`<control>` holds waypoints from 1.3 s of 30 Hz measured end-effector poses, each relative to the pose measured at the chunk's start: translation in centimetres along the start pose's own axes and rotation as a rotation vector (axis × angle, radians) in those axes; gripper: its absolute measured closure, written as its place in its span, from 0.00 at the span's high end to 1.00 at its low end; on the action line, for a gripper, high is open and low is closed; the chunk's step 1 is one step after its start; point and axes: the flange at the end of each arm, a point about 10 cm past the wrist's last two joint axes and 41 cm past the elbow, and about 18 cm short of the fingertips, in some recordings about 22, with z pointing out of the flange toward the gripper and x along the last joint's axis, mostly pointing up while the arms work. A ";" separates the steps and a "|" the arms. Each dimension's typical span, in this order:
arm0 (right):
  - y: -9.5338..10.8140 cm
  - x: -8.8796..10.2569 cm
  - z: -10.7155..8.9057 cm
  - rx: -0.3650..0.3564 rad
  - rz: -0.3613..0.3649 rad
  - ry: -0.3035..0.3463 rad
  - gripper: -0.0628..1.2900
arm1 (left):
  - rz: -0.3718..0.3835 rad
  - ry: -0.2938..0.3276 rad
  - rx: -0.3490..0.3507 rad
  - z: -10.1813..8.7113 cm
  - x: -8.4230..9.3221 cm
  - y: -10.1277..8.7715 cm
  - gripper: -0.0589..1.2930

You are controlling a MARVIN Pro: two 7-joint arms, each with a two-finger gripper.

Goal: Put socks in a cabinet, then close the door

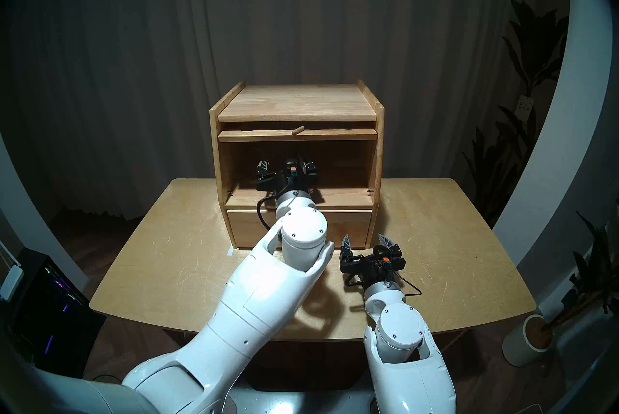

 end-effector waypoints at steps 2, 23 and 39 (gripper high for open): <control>0.0 0.0 0.0 0.000 0.000 -0.001 0.97 | 0.001 0.006 -0.010 -0.8 -0.3 0.0 0.97; 0.0 -0.6 0.1 0.001 0.000 -0.015 0.97 | -0.059 0.204 -0.179 -7.8 3.7 0.3 0.97; 0.0 -0.8 0.2 0.001 -0.001 -0.020 0.97 | 0.086 0.189 -0.003 -8.5 1.6 -9.4 0.97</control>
